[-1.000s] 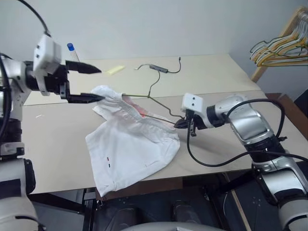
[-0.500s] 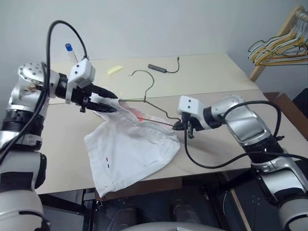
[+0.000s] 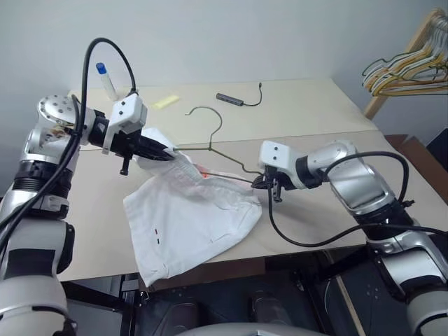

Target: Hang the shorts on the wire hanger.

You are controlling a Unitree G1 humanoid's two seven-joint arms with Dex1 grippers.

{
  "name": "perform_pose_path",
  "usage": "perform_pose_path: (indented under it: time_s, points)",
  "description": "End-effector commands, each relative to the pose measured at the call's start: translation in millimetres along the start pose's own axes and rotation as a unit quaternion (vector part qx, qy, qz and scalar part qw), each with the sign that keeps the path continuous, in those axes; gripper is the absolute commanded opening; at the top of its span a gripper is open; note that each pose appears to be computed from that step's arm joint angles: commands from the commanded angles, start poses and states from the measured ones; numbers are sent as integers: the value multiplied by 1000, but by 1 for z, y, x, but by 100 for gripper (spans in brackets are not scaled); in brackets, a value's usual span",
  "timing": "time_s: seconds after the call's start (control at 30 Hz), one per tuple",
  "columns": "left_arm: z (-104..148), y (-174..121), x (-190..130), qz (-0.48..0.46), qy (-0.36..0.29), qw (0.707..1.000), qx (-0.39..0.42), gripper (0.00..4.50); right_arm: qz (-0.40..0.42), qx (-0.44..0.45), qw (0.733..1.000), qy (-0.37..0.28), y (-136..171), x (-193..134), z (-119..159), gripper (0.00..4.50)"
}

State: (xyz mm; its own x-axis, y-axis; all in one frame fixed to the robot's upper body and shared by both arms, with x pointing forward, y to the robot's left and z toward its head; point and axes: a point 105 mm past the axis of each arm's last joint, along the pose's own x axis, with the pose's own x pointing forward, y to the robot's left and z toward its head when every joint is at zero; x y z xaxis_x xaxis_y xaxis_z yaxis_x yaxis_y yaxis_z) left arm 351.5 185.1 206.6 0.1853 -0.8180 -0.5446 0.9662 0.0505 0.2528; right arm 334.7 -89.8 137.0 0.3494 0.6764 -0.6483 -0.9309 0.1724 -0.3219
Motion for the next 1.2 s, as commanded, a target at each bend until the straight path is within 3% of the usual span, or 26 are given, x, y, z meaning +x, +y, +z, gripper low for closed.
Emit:
perform_pose_path:
  time_s: [0.03,0.27,0.37,0.4,0.53,0.7,0.97,1.07,1.2]
  points:
    - [10,5,-12,25,-11,999,30,0,-30,-40,998,-35,-9,-12,17,61]
    - [4,10,-18,47,-1,999,20,0,-104,-6,994,-39,-31,-42,6,269]
    - [1,16,-19,70,4,997,23,0,-166,52,983,-60,-44,-66,0,376]
    - [1,17,-19,76,3,997,24,0,-173,75,980,-66,-45,-71,-2,390]
    - [4,22,-22,91,-8,996,22,0,-150,138,977,-60,-27,-71,-20,390]
    - [4,24,-23,97,-9,995,24,0,-105,210,970,-59,-1,-40,-31,390]
    - [4,23,-25,96,-8,995,27,0,-52,261,957,-116,18,8,-3,390]
    - [6,22,-26,96,-10,995,30,0,-45,262,959,-97,22,24,-6,335]
    - [5,20,-29,98,-9,995,30,0,-64,270,957,-89,15,27,-10,209]
